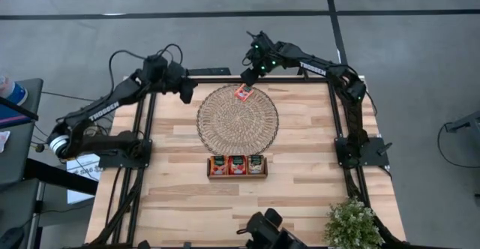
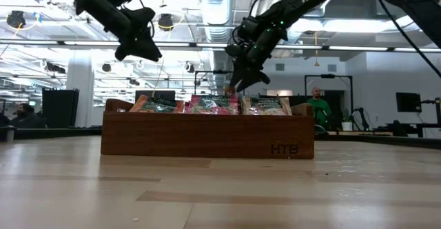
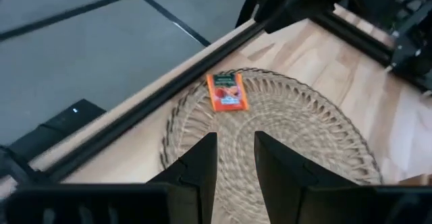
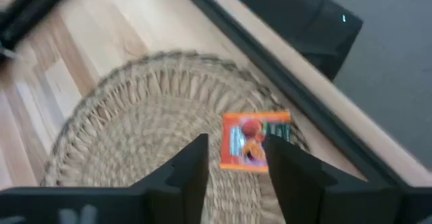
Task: Pick & Place Tea
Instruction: Put the orange tea bag into the left section of the wooden organizer
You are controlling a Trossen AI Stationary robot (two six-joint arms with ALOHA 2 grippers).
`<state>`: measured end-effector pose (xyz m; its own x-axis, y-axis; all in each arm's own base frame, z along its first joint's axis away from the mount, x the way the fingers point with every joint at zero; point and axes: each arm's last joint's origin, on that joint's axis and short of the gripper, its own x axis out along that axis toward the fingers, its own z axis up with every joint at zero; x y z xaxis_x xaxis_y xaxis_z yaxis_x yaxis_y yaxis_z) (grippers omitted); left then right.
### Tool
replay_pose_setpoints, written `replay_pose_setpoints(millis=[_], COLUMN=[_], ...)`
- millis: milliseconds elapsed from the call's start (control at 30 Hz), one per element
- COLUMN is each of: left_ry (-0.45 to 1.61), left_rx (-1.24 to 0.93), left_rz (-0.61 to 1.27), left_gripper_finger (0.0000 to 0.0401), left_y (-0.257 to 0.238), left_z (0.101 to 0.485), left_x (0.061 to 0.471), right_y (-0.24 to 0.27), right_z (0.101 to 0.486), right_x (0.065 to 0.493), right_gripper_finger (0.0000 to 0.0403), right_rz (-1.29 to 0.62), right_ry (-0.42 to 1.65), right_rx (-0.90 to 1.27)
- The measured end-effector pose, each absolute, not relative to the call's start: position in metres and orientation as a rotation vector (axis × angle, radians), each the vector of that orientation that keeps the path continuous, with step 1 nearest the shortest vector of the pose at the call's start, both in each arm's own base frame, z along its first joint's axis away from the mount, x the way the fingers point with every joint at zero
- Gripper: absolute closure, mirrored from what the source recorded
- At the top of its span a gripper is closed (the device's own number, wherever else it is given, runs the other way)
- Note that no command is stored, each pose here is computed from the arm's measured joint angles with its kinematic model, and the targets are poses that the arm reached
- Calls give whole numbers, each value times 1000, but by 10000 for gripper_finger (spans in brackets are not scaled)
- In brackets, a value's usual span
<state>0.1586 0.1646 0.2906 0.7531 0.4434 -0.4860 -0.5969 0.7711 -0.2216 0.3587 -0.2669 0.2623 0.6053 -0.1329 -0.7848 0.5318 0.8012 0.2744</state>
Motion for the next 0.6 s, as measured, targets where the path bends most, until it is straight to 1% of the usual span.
replay_pose_setpoints(millis=[200,300,433,600], left_ry=[385,395,395,398], left_rx=[-442,-465,-476,-479], left_rz=[599,613,621,617], left_gripper_finger=[311,311,311,311], left_y=[153,149,148,147], left_z=[277,270,267,266], left_x=[151,148,146,146], right_y=[-266,-262,-257,-260], right_z=[254,250,240,227], right_x=[358,366,375,376], right_gripper_finger=[201,181,174,182], right_rz=[-400,-410,-413,-440], right_ry=[883,892,909,938], right_rx=[543,517,510,548])
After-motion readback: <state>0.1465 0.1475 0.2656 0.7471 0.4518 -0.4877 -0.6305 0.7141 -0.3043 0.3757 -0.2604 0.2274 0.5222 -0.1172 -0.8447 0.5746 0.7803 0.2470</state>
